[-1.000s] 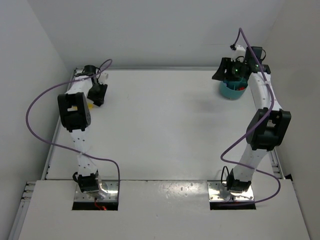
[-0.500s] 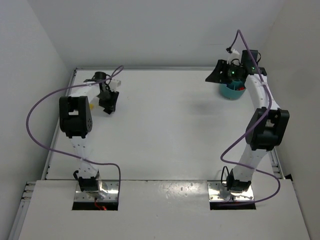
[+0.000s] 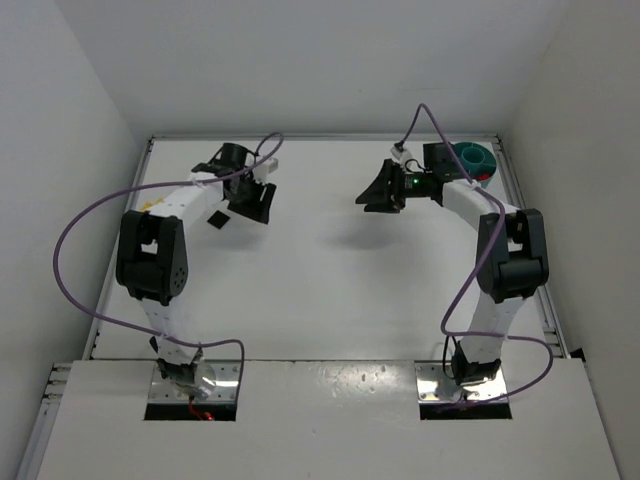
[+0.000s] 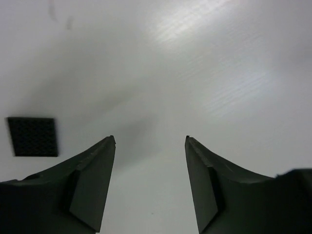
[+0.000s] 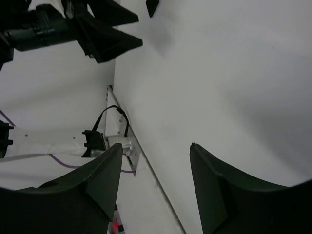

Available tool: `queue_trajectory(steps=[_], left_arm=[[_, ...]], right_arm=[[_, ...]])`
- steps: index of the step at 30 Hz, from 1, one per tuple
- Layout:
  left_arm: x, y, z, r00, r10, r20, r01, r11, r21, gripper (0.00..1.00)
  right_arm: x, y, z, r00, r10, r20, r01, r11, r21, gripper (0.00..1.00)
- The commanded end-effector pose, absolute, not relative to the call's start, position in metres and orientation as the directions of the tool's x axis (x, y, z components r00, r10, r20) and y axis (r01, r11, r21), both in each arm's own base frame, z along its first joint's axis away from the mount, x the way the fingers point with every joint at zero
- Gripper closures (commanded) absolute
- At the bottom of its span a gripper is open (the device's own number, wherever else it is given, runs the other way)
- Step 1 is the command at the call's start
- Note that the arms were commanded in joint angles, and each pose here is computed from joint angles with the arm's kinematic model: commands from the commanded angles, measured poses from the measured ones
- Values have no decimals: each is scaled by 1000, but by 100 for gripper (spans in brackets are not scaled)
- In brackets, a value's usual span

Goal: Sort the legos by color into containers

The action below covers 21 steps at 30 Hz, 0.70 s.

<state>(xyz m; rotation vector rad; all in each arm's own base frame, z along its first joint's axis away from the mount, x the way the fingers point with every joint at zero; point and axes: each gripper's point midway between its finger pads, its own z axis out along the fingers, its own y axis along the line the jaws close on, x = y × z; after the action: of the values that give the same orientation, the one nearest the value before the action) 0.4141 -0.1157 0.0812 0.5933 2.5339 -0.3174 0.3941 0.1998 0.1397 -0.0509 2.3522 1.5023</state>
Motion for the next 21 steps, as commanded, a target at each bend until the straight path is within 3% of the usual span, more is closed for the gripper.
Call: queue_trajectory(steps=[1,10,21], left_arm=[[444,-74,109,-778,308,-548,386,922,-31,35],[464,11,75,-838,407,-364,409,909,75,33],[446,16,43,-863,407,-298,413,910,46,23]], right_arm=[[403,204,172,-902,140,-409,-326,401,856,42],[401,212,167,-879,82,-470,-382,471,796,42],[399,213,168,-873,56,-484,-399,490,775,41]])
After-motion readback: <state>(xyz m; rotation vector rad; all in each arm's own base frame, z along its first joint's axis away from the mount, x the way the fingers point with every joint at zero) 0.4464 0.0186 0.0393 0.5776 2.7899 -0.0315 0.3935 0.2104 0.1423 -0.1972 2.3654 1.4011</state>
